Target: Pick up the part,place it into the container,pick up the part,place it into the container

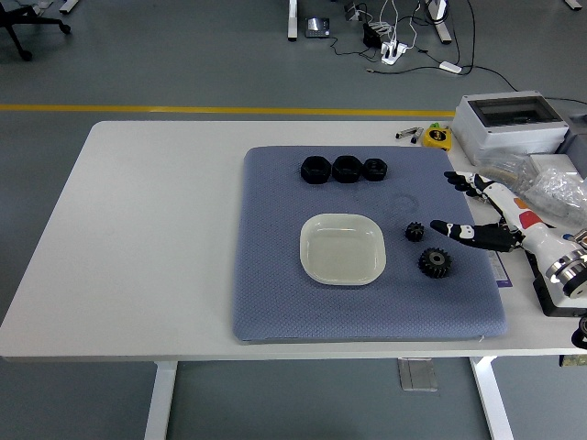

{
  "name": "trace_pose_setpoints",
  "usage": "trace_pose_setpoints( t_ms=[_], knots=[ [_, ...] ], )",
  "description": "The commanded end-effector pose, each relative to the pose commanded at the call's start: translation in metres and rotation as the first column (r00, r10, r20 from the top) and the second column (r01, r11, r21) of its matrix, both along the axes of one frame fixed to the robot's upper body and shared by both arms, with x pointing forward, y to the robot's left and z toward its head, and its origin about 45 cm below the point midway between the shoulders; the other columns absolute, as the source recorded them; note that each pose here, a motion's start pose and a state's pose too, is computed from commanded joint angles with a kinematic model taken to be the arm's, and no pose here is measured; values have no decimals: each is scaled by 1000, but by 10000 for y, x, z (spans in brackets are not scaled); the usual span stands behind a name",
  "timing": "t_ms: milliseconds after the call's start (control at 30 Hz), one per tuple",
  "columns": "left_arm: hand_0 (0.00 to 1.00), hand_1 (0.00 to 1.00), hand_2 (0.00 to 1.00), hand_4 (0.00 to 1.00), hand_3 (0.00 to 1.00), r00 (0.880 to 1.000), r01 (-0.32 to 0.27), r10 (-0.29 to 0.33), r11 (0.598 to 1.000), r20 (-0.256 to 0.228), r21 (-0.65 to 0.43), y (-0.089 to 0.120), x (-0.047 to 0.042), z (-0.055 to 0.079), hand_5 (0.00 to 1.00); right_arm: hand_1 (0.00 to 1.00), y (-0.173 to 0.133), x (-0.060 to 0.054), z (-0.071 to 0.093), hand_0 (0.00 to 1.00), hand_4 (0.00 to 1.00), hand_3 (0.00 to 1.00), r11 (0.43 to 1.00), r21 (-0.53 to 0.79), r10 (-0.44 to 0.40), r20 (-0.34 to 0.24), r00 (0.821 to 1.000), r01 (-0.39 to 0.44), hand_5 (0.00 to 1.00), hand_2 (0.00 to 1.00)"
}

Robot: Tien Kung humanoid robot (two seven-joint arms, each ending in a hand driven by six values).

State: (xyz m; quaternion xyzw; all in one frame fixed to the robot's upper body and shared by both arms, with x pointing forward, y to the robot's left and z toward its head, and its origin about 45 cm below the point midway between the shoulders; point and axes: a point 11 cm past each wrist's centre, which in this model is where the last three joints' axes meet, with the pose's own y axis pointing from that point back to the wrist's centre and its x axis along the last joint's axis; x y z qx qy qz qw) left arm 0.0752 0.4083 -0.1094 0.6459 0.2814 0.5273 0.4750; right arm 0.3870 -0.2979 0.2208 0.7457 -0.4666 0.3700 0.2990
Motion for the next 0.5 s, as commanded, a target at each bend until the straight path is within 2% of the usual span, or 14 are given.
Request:
trace_pose_setpoints(
  t_ms=[200,500],
  knots=[
    [705,706,743,684,656,1000,-6,6,1000,2,-2,-11,-4,-4,679,853,104,31,-60,881,998,875,969,-228,96,-6,995,-94,481,858],
    [705,706,743,684,657,1000,-22,22,1000,9,-6,-27,-14,-11,677,852,167,61,-165,881,998,887,957,-256,127,-60,990,-138,495,859]
  ],
)
